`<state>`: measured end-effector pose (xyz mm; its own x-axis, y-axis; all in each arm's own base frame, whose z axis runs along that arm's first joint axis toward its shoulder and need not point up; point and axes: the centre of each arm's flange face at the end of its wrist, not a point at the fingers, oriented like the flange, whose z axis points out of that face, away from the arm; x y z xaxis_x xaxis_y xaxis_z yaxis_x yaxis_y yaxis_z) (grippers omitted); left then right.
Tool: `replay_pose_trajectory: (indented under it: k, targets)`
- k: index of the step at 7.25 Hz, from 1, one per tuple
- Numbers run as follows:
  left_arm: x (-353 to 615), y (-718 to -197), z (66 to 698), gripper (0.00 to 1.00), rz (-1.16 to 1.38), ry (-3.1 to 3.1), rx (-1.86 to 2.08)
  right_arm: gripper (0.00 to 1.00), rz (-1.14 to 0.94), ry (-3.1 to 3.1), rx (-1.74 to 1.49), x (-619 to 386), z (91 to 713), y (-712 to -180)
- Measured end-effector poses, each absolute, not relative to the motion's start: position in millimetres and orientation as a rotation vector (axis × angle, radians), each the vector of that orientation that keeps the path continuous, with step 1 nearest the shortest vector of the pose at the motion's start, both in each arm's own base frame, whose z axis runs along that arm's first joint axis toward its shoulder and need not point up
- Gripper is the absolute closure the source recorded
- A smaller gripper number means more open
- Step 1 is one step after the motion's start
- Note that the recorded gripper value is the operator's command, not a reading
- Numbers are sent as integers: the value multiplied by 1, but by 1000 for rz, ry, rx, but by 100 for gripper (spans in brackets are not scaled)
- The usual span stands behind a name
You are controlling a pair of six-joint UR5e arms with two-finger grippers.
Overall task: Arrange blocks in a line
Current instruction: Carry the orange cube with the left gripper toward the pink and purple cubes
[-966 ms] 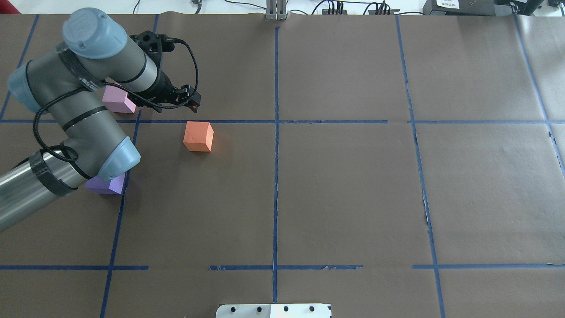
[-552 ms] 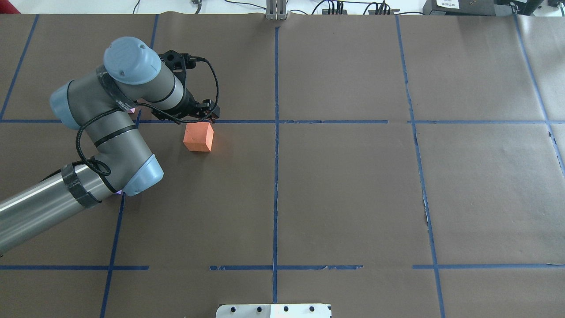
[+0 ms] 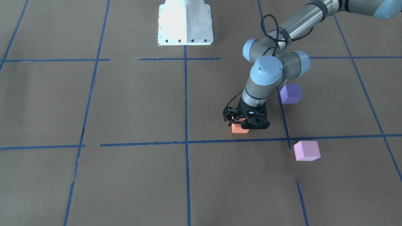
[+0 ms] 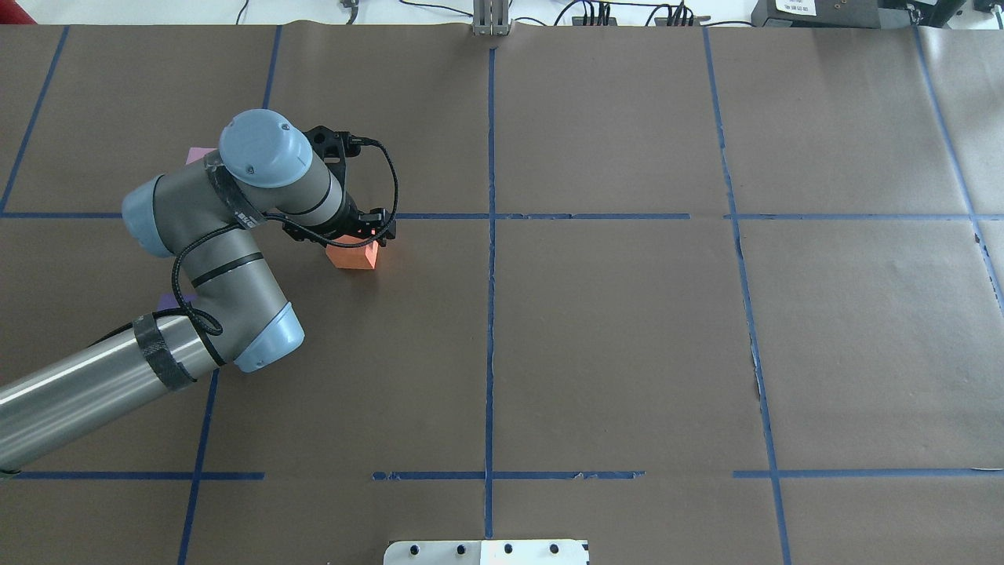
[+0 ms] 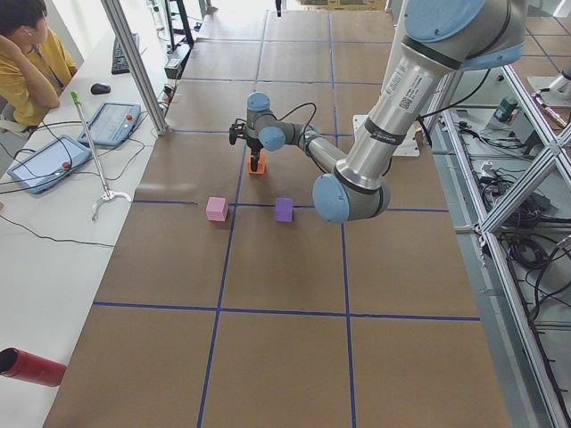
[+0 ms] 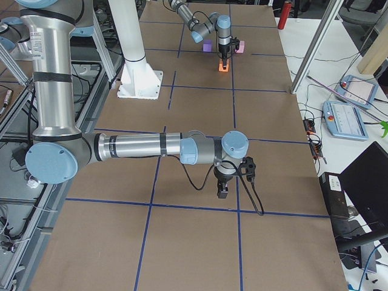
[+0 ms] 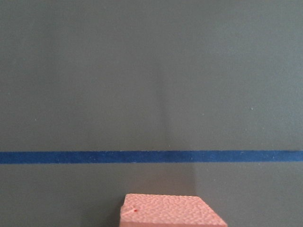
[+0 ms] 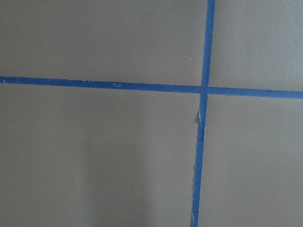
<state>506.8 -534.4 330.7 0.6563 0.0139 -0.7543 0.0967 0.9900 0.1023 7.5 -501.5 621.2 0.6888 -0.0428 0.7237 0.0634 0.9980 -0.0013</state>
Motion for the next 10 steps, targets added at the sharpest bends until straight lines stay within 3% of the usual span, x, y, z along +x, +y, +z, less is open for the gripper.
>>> replay_pose_trajectory:
  k: [4,6,7,8,9,10]
  targets:
    - [456,-545,347,80,-37,885,107,0,-59,-809,-28,7,622,-501]
    - [378,-560,408,79,-38,844,103,0,-59,-809,-27,7,621,-501]
    - [354,-561,439,73,-31,813,99,0,-59,-809,-27,7,621,-501]
    - [343,-559,458,59,-28,794,88,0,-59,-809,-27,7,621,-501]
    - [340,-558,470,24,-26,783,78,0,-59,-809,-27,7,621,-501]
    - [341,-558,479,12,-26,776,71,0,-59,-809,-27,7,621,-501]
